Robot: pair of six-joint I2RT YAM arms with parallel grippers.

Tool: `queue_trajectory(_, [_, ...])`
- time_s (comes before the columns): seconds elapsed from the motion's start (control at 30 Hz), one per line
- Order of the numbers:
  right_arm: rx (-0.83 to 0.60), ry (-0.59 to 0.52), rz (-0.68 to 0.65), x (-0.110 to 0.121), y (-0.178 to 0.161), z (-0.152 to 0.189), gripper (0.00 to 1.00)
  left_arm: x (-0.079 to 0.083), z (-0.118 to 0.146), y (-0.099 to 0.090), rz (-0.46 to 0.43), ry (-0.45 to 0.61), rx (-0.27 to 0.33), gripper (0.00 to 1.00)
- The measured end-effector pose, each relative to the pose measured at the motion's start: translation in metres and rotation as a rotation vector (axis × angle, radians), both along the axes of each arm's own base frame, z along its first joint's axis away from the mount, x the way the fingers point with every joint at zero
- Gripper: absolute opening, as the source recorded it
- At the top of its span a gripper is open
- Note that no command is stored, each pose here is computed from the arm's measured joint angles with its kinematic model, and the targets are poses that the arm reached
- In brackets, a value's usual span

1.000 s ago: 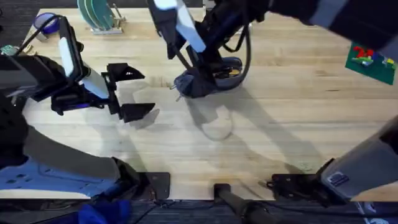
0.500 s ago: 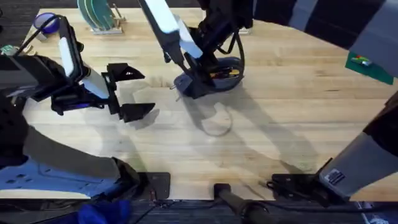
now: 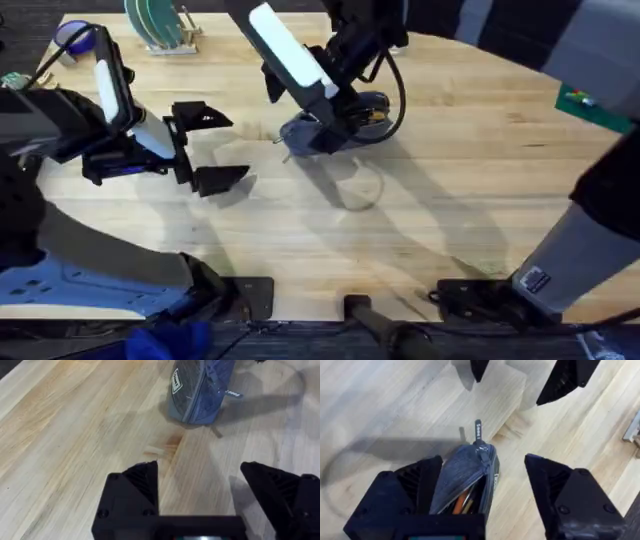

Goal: Unzip the bag, pick up the pens from the table one at a time and place them inside, then zip the bag closed.

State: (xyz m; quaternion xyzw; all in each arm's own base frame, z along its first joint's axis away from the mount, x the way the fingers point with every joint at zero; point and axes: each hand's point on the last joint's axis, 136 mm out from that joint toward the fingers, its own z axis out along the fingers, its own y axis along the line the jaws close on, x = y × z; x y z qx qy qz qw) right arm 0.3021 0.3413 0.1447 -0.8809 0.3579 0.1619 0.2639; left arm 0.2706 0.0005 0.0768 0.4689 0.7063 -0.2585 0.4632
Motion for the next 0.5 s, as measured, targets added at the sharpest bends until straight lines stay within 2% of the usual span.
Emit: queue_trajectory(0.5, [0.002, -0.027, 0.045, 0.006, 0.005, -0.015, 0.996, 0.000, 0.000, 0.000, -0.020, -0.034, 0.019, 0.995])
